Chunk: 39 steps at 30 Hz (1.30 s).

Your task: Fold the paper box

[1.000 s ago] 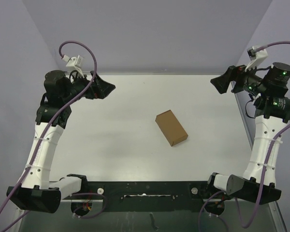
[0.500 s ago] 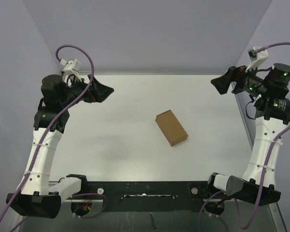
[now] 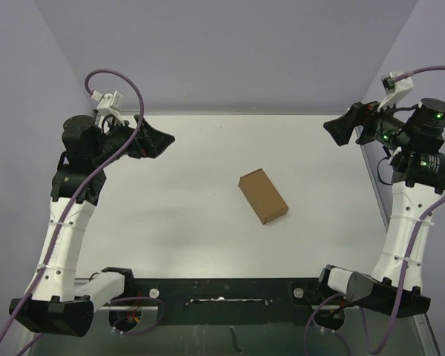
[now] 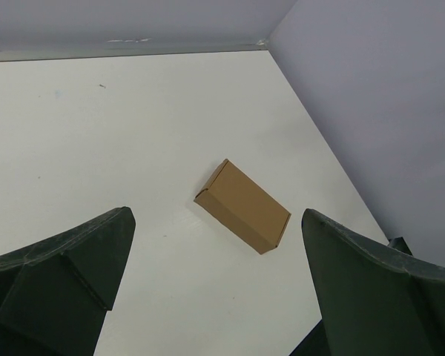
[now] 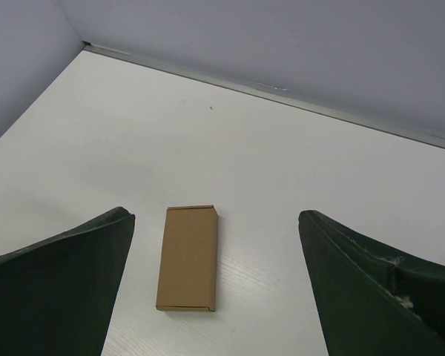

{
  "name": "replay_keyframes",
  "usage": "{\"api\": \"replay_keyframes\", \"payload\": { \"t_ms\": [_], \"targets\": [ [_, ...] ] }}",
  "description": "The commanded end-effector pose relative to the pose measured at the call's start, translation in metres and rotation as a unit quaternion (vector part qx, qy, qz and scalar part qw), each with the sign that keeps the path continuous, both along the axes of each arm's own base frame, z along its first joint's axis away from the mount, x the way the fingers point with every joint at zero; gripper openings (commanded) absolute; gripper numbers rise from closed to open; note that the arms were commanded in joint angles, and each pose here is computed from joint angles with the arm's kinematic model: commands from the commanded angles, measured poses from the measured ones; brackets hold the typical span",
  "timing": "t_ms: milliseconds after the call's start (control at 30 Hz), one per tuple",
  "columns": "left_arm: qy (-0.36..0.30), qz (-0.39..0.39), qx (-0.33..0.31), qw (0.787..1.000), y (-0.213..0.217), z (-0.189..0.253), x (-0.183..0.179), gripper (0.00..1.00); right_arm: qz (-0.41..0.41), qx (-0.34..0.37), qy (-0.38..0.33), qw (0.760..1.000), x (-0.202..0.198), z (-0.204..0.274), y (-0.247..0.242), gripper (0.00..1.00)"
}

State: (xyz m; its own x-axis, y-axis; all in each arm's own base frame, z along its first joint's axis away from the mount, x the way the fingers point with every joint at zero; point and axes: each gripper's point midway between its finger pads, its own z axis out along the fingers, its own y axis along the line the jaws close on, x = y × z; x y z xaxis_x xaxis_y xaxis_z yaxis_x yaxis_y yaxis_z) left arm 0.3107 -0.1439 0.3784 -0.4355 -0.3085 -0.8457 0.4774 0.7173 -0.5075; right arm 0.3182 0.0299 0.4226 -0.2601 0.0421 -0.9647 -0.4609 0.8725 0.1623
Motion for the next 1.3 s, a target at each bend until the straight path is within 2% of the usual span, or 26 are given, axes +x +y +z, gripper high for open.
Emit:
{"api": "replay_keyframes", "payload": {
  "t_ms": [0,1267],
  "targets": [
    [-0.032,-0.008,-0.003,0.999,-0.0001,0.0167,-0.0067,0.98,0.003,0.000,-0.030,1.000,-0.0059,0.0177,0.0024,0.98],
    [-0.032,-0.013,0.000,0.999,-0.0010,0.0158,-0.0048,0.98,-0.013,-0.002,-0.028,1.000,-0.0053,0.0175,-0.0019,0.98]
  ]
}}
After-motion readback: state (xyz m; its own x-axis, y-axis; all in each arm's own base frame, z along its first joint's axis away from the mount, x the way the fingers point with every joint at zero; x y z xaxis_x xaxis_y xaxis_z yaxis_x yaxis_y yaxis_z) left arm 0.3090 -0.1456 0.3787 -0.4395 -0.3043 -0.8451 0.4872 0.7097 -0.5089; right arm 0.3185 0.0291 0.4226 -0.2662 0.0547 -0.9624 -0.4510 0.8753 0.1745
